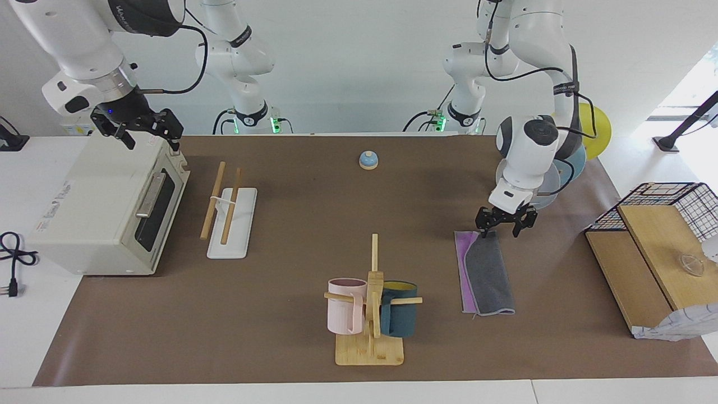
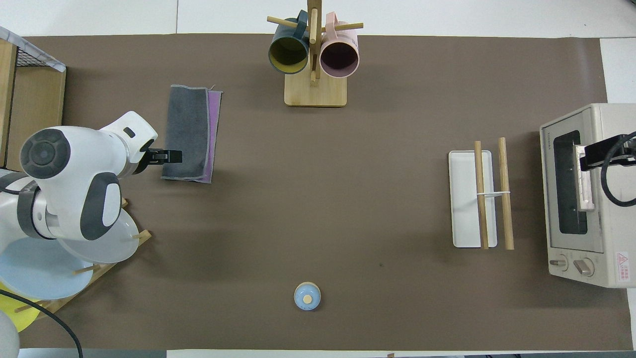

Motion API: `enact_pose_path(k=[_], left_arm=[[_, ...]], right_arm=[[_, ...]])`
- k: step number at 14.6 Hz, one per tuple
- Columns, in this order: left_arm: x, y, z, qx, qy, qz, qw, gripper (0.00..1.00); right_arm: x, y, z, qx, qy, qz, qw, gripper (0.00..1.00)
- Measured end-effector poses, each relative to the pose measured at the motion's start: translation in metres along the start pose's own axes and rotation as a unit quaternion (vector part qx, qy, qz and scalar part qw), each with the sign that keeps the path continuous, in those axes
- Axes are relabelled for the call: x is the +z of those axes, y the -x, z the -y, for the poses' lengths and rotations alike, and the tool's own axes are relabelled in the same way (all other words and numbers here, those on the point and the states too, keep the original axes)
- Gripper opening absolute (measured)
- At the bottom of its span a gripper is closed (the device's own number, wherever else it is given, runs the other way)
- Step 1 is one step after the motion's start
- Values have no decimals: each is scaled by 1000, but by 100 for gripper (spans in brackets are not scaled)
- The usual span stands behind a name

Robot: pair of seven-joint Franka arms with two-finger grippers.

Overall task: Fold towel and hang on rack
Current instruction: 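Grasp the folded purple towel with the left gripper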

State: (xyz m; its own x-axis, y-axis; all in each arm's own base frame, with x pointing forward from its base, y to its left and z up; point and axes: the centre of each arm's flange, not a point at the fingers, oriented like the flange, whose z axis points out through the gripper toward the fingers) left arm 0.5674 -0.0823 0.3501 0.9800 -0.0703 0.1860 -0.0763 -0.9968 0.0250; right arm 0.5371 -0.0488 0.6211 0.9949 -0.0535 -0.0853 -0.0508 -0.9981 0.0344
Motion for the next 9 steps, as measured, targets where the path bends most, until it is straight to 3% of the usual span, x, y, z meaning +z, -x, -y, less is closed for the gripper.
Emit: enact_pose_path(k=[4, 9], left_arm=[[5, -19, 21, -19, 22, 7, 1000, 100], [50, -26, 17, -34, 46, 36, 998, 100]], right_arm=[[2, 2, 3, -2, 0, 9, 1000, 100], [3, 5, 40, -37, 3, 21, 999, 100]])
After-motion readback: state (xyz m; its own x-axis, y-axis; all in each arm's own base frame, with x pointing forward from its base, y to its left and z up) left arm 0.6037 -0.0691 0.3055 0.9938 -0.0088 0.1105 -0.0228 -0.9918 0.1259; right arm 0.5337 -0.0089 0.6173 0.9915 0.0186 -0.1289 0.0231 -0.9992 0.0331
